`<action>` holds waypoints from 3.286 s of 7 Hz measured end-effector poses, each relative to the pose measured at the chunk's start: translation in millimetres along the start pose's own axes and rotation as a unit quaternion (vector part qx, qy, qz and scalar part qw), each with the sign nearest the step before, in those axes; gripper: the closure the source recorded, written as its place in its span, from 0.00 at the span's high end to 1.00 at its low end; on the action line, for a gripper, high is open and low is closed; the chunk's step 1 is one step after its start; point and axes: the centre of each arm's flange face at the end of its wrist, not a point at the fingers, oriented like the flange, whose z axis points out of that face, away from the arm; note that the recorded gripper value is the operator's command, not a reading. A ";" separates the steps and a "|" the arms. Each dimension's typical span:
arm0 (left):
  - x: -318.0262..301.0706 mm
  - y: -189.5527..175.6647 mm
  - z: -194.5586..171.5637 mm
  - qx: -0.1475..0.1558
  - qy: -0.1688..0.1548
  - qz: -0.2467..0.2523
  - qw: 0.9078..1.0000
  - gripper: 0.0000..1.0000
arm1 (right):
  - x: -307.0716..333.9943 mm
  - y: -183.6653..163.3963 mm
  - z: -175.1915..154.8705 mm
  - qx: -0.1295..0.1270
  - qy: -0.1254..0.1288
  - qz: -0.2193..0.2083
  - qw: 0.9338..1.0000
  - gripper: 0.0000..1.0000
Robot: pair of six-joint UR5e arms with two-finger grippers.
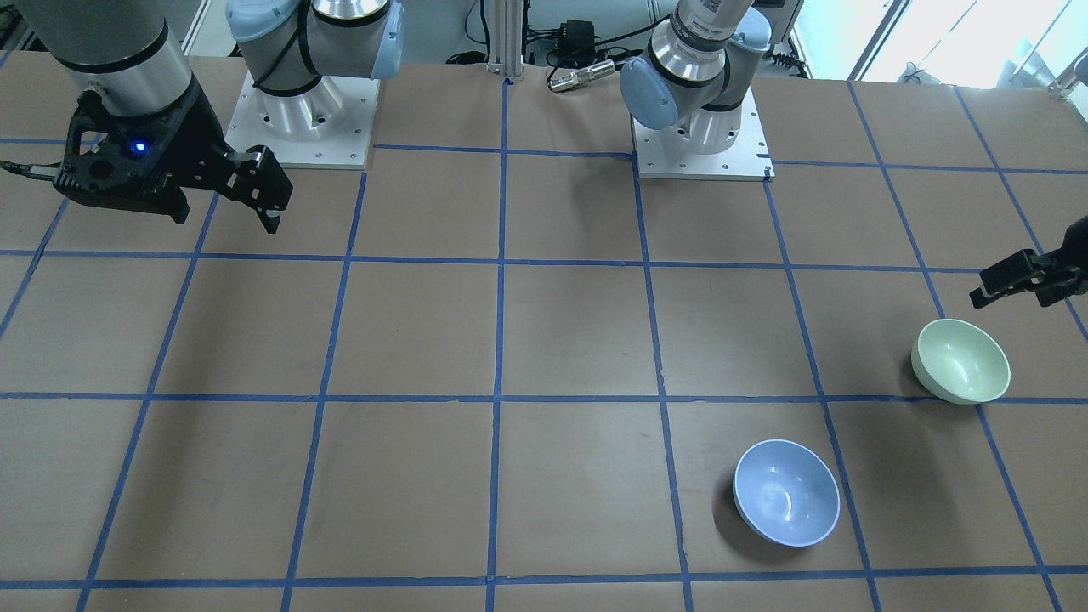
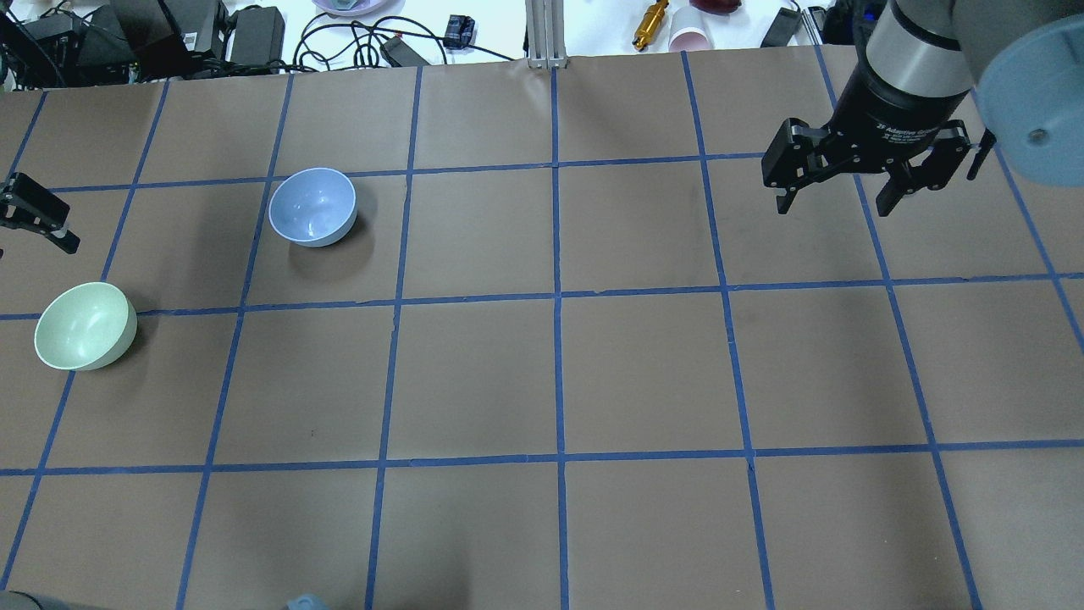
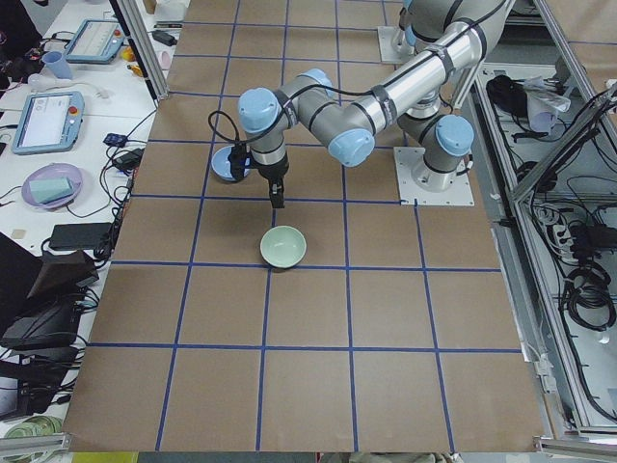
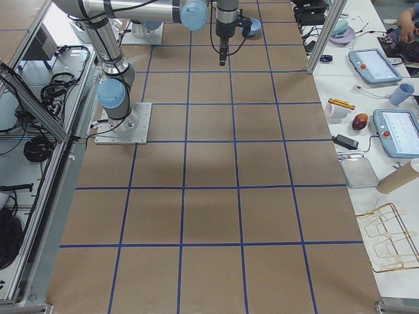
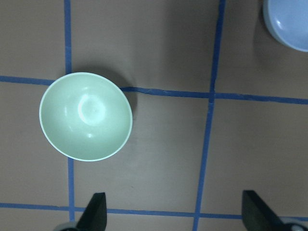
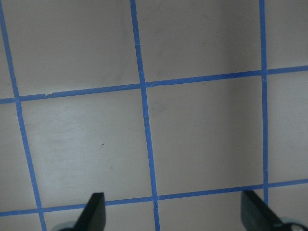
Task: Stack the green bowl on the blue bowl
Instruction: 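Move the left gripper over to the pale green bowl, then lower the left gripper and grip the pale green bowl's rim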
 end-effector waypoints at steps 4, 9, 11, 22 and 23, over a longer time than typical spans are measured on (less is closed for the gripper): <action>-93.7 -8.3 72.4 0.028 0.025 0.035 0.999 1.00 | 0.0 0.0 0.0 0.000 0.000 0.000 1.000 1.00; -133.6 -21.6 157.7 0.031 0.039 0.051 0.997 0.92 | 0.0 0.0 0.1 0.000 0.000 0.000 1.000 1.00; -131.1 -14.7 175.7 0.024 0.048 0.068 0.996 0.91 | 0.0 0.0 0.2 0.000 0.000 0.000 1.000 1.00; -125.9 -13.8 191.5 0.038 0.067 0.083 0.994 0.08 | 0.0 0.1 0.2 0.000 0.000 0.000 1.000 1.00; -126.2 -13.9 190.9 0.038 0.067 0.083 0.994 0.03 | 0.0 0.0 0.1 0.000 0.000 0.000 1.000 1.00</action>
